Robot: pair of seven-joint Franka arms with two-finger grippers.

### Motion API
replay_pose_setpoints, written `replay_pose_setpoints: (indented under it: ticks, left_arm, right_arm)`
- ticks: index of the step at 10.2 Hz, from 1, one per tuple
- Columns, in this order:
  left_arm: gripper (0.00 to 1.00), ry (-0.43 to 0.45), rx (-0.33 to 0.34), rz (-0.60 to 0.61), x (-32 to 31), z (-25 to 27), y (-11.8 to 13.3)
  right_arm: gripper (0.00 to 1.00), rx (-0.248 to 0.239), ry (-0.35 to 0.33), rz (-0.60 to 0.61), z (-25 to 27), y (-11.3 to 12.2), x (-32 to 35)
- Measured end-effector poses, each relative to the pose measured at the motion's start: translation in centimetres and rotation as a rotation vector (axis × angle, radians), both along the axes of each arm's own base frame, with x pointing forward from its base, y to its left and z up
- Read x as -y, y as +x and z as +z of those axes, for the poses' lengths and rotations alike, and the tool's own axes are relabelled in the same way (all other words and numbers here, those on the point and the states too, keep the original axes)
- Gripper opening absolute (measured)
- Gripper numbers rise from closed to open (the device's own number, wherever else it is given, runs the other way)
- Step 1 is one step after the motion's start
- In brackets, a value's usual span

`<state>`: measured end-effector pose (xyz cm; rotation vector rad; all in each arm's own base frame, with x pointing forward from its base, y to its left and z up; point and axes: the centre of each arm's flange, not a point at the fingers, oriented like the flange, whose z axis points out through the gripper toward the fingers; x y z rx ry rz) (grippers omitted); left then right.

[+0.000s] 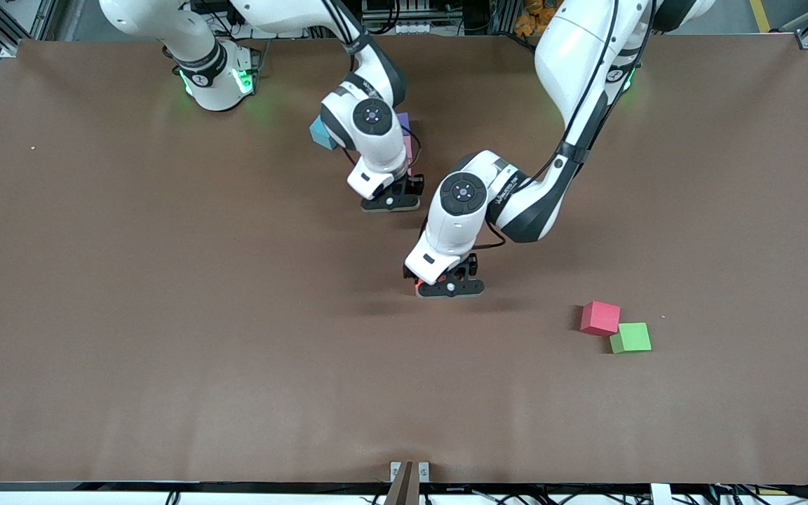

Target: Arrange blocks into number 1

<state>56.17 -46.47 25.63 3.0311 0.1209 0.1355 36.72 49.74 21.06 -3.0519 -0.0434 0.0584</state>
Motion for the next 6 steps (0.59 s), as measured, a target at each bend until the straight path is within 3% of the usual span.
replay_pose_setpoints:
  ticks: [1,2,3,4,6]
  left_arm:
    - [0.99,0.005,0.0,0.014,0.0,-0.5,0.1]
    - [0.99,0.017,-0.003,0.019,0.1,-1.3,0.0]
    - [0.99,0.025,-0.007,0.016,0.5,-2.1,-0.2]
    - [0.98,0.031,-0.011,0.013,0.7,-2.7,-0.4]
    - [0.97,0.035,-0.014,0.012,0.8,-3.2,-0.4]
  right_arm:
    - [0.66,-0.001,0.0,-0.004,0.0,-0.3,-0.2]
    - [0.83,0.002,-0.001,-0.015,0.1,0.2,0.1]
    - [0.94,0.009,0.002,-0.034,0.4,1.3,0.8]
    - [1.0,0.02,0.008,-0.053,1.3,3.2,2.2]
    - [1.0,-0.002,-0.004,-0.05,4.9,8.0,7.4]
